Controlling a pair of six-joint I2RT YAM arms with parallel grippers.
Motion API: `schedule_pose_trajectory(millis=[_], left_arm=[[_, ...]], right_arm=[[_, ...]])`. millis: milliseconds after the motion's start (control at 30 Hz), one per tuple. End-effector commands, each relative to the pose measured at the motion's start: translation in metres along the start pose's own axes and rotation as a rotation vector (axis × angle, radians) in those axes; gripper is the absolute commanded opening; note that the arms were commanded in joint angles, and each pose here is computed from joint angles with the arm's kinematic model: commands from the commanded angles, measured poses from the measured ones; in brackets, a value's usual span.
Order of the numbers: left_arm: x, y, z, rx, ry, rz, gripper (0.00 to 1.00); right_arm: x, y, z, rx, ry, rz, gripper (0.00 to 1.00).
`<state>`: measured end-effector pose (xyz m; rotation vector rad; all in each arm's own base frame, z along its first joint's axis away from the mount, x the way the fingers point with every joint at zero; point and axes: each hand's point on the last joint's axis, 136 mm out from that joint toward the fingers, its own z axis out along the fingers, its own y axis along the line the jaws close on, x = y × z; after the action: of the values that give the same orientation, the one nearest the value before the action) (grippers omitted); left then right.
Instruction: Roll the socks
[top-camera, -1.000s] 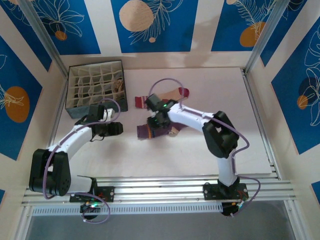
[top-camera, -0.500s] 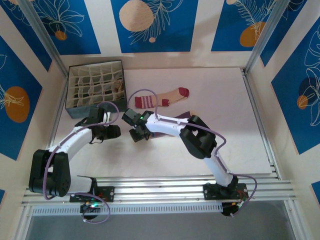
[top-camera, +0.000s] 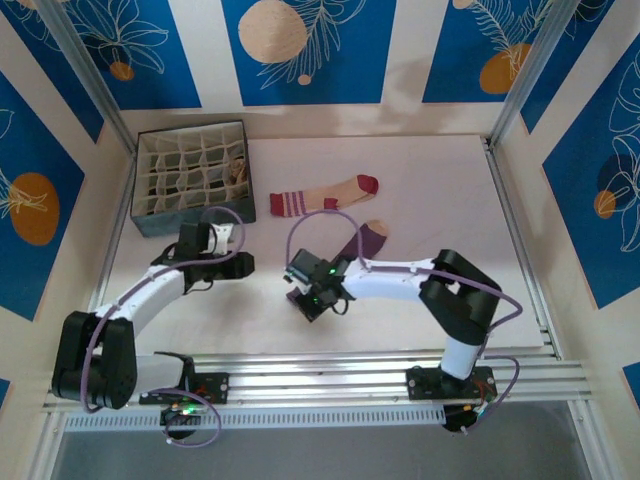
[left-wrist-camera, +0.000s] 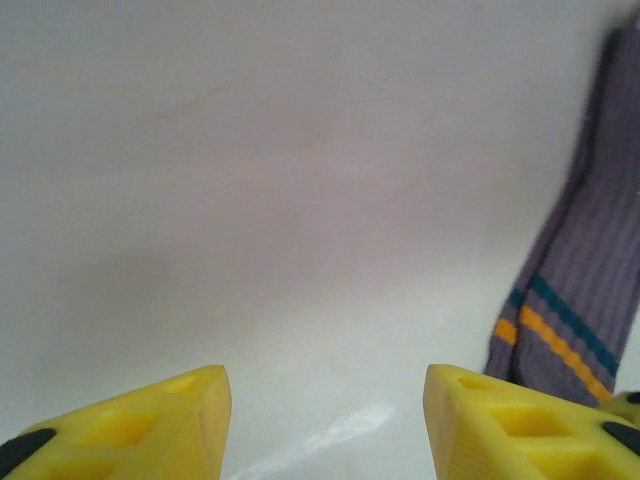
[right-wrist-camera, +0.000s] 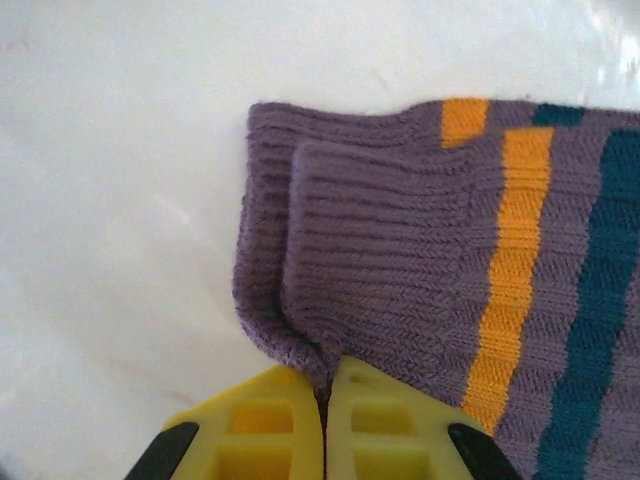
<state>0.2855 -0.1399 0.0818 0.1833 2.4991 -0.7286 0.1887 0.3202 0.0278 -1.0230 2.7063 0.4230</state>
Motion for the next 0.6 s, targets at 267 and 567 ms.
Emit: schedule_pose_trajectory(millis=[267, 567], left_arm=[[0.021, -0.120, -0.010, 0.474, -0.278, 0.535, 0.58], [0.068, -0.167, -0.013, 0.661, -0.248, 0.951, 0.65]], right_arm=[[0.036, -0.001, -0.035, -0.398, -0.027, 0.219, 0.01], [0.057, -0.012, -0.043, -0.463, 0.019, 0.305, 0.01]])
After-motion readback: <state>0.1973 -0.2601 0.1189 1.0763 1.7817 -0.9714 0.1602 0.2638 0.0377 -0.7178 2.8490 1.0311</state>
